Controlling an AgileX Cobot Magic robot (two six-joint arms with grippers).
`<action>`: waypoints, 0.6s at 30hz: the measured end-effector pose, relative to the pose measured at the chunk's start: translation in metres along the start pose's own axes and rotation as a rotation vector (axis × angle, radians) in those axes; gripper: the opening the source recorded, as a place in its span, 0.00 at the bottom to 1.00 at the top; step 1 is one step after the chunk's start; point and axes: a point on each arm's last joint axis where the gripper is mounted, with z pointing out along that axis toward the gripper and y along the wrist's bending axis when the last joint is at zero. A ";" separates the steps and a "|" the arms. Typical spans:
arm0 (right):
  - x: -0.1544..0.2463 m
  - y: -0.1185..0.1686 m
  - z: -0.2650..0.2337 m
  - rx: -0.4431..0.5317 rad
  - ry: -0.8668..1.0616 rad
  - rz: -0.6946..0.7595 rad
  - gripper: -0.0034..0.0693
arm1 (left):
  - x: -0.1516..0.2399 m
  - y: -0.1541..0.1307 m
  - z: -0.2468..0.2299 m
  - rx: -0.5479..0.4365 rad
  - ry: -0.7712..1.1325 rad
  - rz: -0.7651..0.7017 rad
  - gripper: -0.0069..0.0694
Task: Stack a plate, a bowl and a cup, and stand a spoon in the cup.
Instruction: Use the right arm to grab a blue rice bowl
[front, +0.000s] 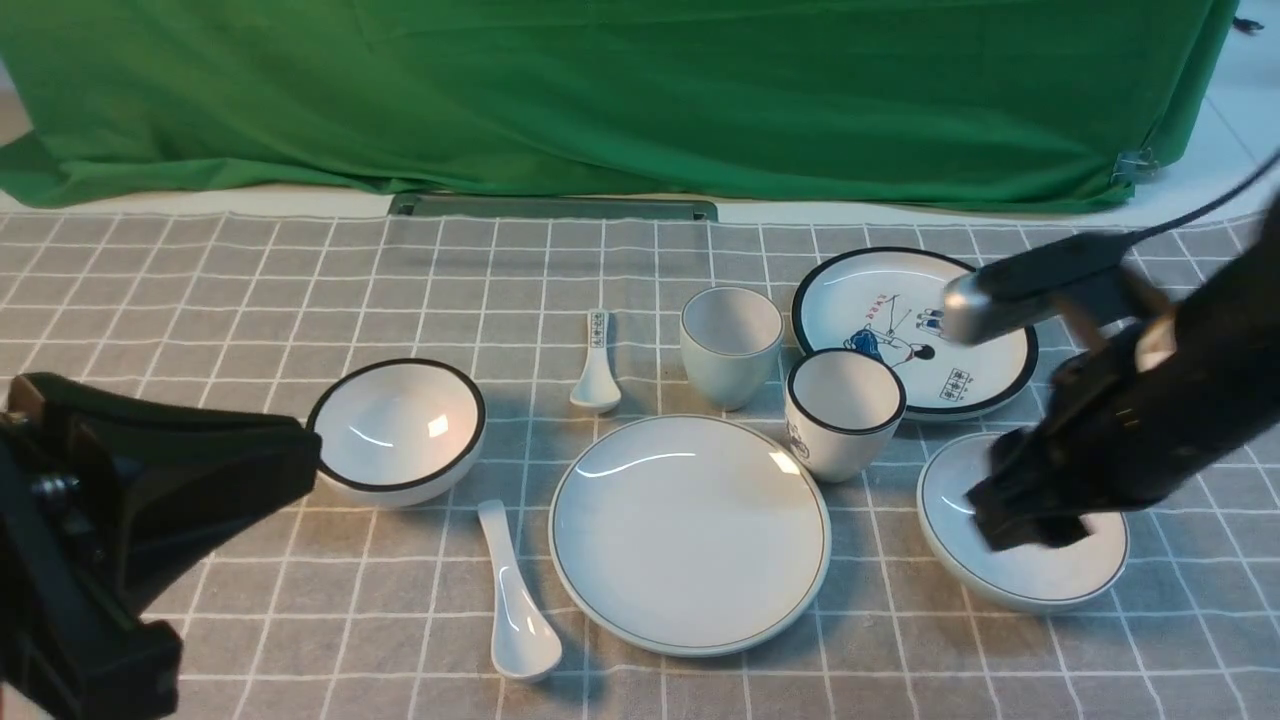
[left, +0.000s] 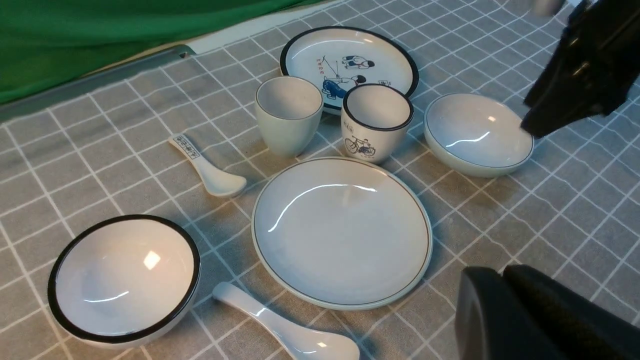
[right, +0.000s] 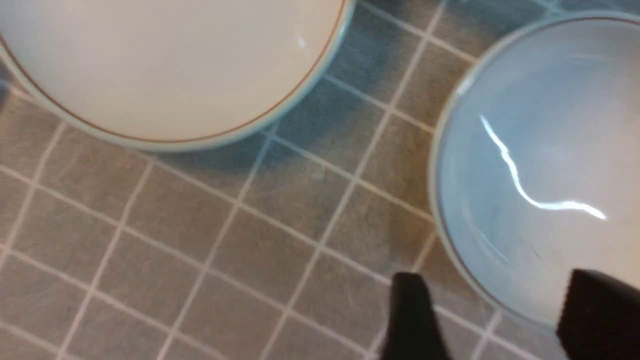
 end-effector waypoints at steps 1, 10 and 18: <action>-0.004 0.002 0.013 -0.004 0.017 -0.025 0.74 | 0.000 0.000 0.000 0.000 -0.001 0.000 0.11; -0.008 -0.001 0.081 0.024 0.157 -0.110 0.73 | 0.009 0.000 0.005 0.006 0.039 -0.007 0.11; -0.012 -0.005 0.093 0.054 0.140 -0.172 0.46 | 0.010 0.000 0.005 0.009 0.046 -0.007 0.11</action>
